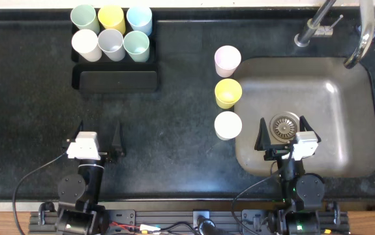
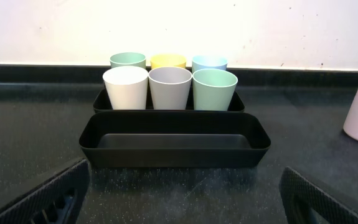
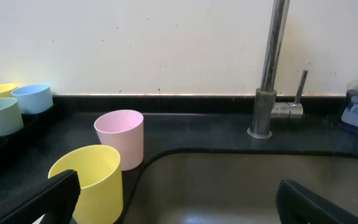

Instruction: Store Cups

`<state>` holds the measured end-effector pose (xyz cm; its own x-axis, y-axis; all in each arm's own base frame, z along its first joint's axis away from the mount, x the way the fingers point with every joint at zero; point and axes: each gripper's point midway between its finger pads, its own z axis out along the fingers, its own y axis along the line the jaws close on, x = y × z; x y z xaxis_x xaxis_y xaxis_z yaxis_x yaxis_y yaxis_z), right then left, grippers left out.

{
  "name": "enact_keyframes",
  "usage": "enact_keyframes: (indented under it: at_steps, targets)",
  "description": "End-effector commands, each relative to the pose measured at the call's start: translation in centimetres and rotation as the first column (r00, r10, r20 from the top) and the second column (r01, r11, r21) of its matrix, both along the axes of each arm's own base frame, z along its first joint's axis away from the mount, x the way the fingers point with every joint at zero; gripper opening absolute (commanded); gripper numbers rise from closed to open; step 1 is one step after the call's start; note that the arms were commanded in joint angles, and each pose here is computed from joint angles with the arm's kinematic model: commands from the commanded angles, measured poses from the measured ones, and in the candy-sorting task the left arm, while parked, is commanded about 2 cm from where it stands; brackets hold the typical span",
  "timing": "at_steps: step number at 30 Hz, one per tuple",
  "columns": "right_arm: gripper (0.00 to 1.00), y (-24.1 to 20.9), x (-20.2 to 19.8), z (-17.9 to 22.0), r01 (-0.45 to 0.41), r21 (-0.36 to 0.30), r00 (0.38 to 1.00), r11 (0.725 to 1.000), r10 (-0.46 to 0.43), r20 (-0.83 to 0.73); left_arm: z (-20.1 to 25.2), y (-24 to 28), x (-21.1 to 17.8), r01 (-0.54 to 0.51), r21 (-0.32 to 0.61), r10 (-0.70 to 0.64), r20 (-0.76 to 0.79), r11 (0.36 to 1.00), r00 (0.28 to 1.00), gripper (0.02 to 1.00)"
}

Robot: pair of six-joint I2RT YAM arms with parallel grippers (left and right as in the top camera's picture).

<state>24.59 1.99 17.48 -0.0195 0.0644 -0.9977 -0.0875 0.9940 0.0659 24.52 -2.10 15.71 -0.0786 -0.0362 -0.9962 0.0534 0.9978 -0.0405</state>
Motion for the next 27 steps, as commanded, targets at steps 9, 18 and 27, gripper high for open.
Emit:
enact_keyframes:
  at_steps: [9,18,27]
  targets:
    - [0.996,0.05,0.01,-0.31,-0.004,-0.002,1.0,1.0,0.004,0.002,0.1,1.37,0.04,-0.053,0.016,0.053,0.007,0.998,0.999,0.998]
    - [0.998,0.06,0.01,-0.31,-0.005,-0.002,1.0,1.0,0.005,0.002,0.1,1.37,0.04,-0.053,0.016,0.053,0.007,0.998,0.999,0.998]
    - [0.996,0.06,0.01,-0.3,-0.005,-0.002,1.0,1.0,0.005,0.002,0.11,1.44,0.04,-0.057,0.017,0.057,0.007,0.998,0.998,0.998]
